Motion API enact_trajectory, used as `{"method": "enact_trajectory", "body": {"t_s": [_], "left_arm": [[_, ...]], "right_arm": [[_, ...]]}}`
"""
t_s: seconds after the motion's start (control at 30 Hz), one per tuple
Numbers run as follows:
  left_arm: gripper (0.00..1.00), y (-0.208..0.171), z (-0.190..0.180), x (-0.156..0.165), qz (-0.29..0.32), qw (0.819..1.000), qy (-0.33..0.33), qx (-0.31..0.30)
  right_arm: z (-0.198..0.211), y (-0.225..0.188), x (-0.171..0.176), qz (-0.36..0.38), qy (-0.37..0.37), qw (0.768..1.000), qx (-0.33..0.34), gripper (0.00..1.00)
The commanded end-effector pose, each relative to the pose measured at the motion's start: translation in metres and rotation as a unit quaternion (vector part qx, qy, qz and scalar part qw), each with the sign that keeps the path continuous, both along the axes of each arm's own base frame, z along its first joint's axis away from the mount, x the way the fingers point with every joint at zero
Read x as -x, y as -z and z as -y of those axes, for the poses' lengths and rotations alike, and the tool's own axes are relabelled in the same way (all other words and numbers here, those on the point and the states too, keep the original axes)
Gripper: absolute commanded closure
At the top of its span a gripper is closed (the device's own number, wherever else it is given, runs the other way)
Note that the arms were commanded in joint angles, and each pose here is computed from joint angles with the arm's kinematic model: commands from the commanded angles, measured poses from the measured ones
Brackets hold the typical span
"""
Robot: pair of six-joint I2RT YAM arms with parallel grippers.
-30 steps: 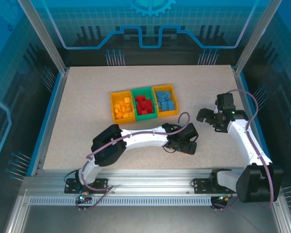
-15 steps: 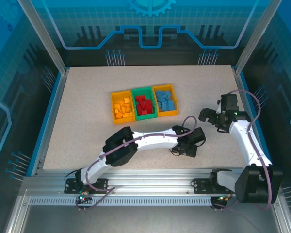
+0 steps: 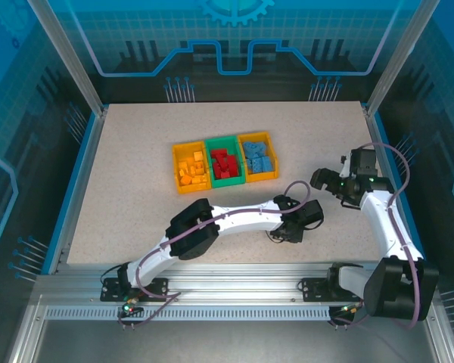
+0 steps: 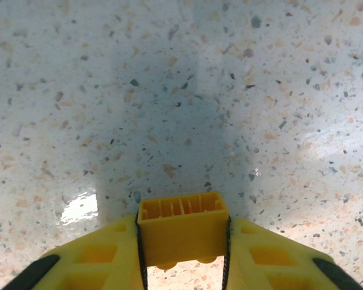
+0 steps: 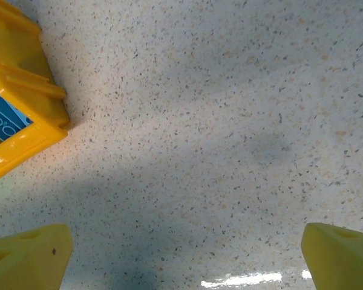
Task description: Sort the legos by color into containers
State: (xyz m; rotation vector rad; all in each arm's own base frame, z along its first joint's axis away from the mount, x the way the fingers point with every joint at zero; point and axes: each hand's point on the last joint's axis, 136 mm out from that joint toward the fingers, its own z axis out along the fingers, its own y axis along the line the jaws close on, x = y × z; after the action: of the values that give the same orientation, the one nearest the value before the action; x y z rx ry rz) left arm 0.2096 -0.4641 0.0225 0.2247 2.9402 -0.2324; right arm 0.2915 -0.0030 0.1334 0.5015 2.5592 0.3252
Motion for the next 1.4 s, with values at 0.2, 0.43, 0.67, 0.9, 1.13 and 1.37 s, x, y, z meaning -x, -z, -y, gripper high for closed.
{"method": "enact_trajectory", "body": {"t_s": [0.2,0.43,0.67,0.9,1.13,1.37], "left_arm": [[0.73,-0.035,-0.065,-0.019,0.08,0.994,-0.031,-0.072],[0.71,-0.112,-0.166,-0.07,0.169,0.977,-0.1,-0.083],[0.7,-0.132,-0.27,-0.119,0.194,0.964,-0.16,-0.09],[0.7,-0.105,-0.325,-0.163,0.16,0.963,-0.208,-0.068],[0.64,-0.078,-0.34,-0.201,0.141,0.966,-0.208,-0.064],[0.27,-0.074,-0.342,-0.214,0.142,0.964,-0.22,-0.043]], "right_arm": [[-0.021,-0.015,-0.009,0.063,-0.063,0.996,0.004,0.03],[-0.038,-0.015,-0.021,0.074,-0.105,0.989,0.078,0.02],[-0.03,-0.009,-0.035,0.115,-0.097,0.982,0.111,0.0],[-0.016,-0.003,-0.057,0.196,-0.082,0.962,0.171,0.0],[-0.008,0.012,-0.059,0.257,-0.074,0.941,0.209,0.0],[0.0,0.015,-0.056,0.285,-0.058,0.928,0.234,0.0]]}}
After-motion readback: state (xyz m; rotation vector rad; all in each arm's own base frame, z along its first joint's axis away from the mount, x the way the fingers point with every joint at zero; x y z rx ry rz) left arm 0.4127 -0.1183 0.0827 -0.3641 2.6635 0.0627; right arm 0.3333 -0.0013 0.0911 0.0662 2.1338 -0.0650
